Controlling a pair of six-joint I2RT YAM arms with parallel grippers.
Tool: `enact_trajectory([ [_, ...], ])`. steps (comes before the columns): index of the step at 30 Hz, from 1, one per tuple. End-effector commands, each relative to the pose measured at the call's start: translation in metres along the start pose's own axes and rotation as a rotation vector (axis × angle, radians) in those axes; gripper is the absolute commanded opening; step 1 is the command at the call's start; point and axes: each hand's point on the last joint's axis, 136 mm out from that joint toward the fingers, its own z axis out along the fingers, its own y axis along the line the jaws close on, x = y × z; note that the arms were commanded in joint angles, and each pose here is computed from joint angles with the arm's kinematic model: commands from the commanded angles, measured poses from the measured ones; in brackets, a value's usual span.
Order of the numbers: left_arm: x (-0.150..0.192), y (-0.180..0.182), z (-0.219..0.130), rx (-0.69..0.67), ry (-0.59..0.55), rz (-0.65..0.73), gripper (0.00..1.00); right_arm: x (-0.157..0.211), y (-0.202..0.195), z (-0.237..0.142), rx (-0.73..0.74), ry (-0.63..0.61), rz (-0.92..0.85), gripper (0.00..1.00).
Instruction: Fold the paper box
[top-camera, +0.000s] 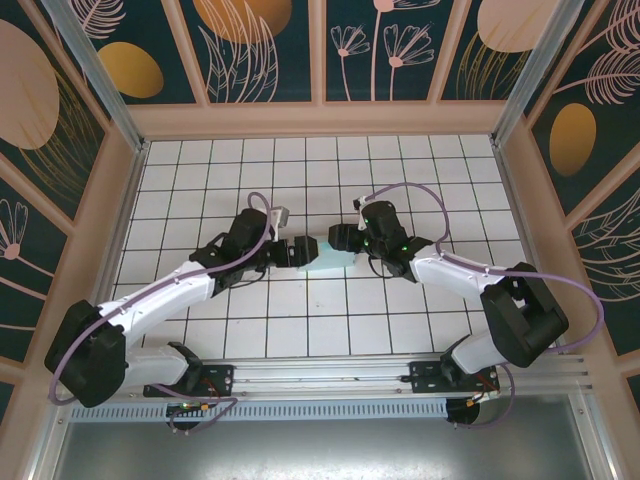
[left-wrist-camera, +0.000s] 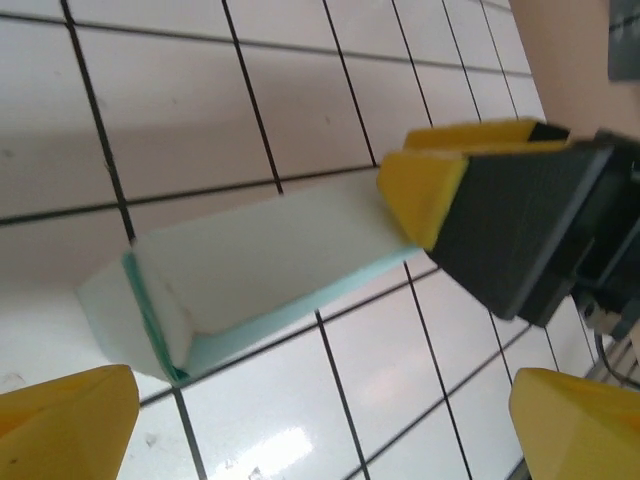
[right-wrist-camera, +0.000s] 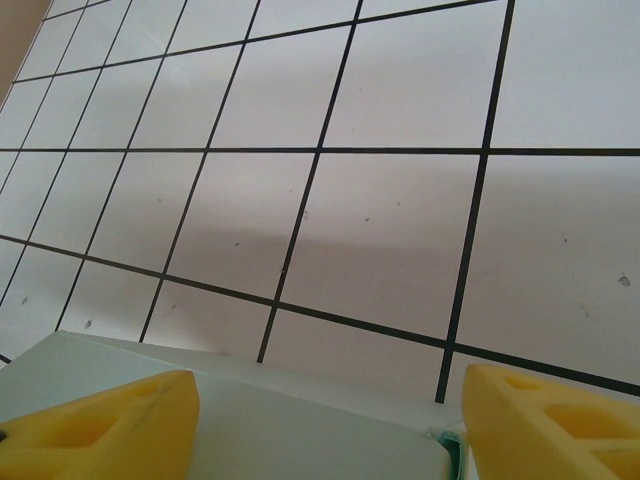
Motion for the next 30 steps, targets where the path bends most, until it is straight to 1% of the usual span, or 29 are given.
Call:
enact_trajectory([
  [1,-0.018,0.008,0.002,-0.031,-0.065,-0.101,0.91,0.026,-0.015,0.005,0.039,0.071,0.012,0.7],
  [5,-0.026,0.02,0.007,-0.072,-0.087,-0.178,0.79,0.026,-0.015,0.004,0.035,0.07,0.012,0.7],
  [8,-0.02,0.035,0.012,-0.129,-0.065,-0.195,0.7,0.026,-0.016,0.004,0.04,0.068,0.014,0.7],
  [11,-0.008,0.045,0.016,-0.148,-0.035,-0.203,0.62,0.025,-0.015,0.003,0.04,0.063,0.014,0.7],
  [13,0.003,0.051,0.018,-0.145,-0.011,-0.208,0.59,0.025,-0.016,0.003,0.041,0.064,0.015,0.7],
  [19,0.034,0.081,0.025,-0.213,0.042,-0.225,0.46,0.027,-0.019,0.006,0.043,0.074,0.024,0.69],
  [26,0.052,0.101,0.033,-0.26,0.073,-0.237,0.35,0.021,-0.012,0.003,0.014,0.061,0.03,0.69],
  [28,0.058,0.106,0.036,-0.27,0.088,-0.239,0.3,0.018,-0.008,0.001,-0.011,0.055,0.035,0.69],
  [30,0.061,0.108,0.038,-0.271,0.097,-0.245,0.27,0.015,-0.002,-0.003,-0.047,0.046,0.044,0.69],
])
